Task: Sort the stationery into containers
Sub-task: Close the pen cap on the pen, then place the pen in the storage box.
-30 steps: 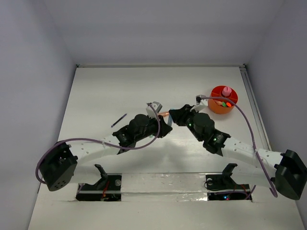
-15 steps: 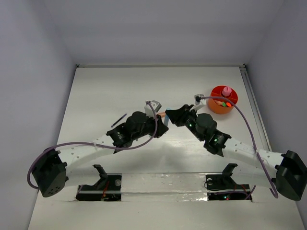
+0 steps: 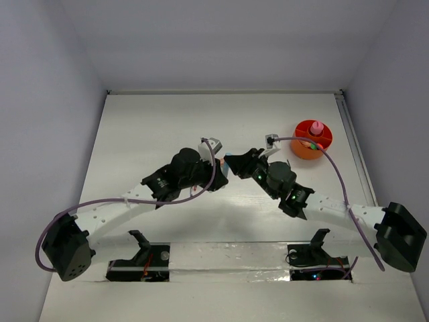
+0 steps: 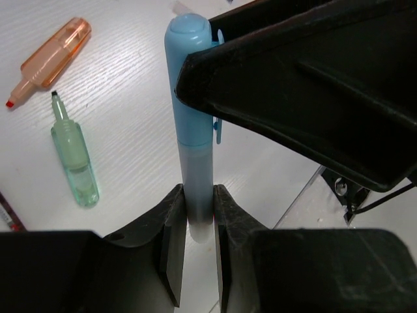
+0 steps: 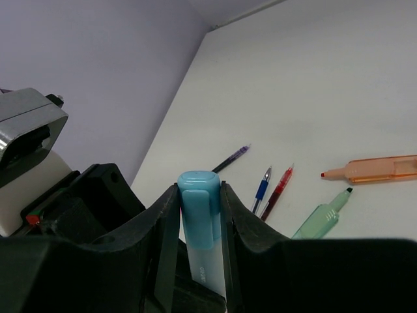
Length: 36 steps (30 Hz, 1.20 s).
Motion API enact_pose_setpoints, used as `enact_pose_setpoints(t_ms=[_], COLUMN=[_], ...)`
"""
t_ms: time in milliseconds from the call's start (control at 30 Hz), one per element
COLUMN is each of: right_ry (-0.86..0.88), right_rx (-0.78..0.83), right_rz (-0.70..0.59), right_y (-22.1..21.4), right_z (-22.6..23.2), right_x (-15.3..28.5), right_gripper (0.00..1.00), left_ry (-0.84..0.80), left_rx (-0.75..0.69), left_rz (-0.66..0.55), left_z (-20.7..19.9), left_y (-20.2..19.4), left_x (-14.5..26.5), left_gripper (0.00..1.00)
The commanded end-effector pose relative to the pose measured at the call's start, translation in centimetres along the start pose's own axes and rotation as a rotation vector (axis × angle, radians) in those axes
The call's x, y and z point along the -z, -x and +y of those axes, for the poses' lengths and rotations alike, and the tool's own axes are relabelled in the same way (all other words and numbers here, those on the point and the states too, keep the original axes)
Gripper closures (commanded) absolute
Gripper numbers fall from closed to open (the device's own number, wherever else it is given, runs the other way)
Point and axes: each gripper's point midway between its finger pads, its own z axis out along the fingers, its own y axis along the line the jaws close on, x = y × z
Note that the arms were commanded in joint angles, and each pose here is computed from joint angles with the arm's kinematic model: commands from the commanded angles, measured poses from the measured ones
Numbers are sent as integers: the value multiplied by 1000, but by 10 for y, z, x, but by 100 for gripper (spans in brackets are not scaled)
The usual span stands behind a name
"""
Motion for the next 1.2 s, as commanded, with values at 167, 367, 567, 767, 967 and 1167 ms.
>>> enact_pose_setpoints(t_ms=[167, 367, 567, 767, 967, 1167], right_ry=[-15, -27, -56, -61, -153, -265], right_rx=[16, 0, 2, 97, 145, 174], right_rz=[569, 622, 529, 250, -7, -187], right_y=[-149, -170, -151, -58, 62, 147], right_z=[-20, -23, -19, 3, -27, -54], right_x=[60, 66, 59, 16, -29, -41], right_gripper=[100, 100, 100, 100, 100, 100], left_ry=[-115, -117, -153, -158, -138, -125], left_rx=[-101, -117, -93, -13, -18, -29], left_rz=[-780, -834, -746, -584, -537, -514], left_z=[-57, -56, -50, -29, -29, -26], left_y=[233, 246, 222, 157, 128, 111], left_x=[96, 121, 95, 52, 40, 43], left_gripper=[100, 100, 100, 100, 71, 35])
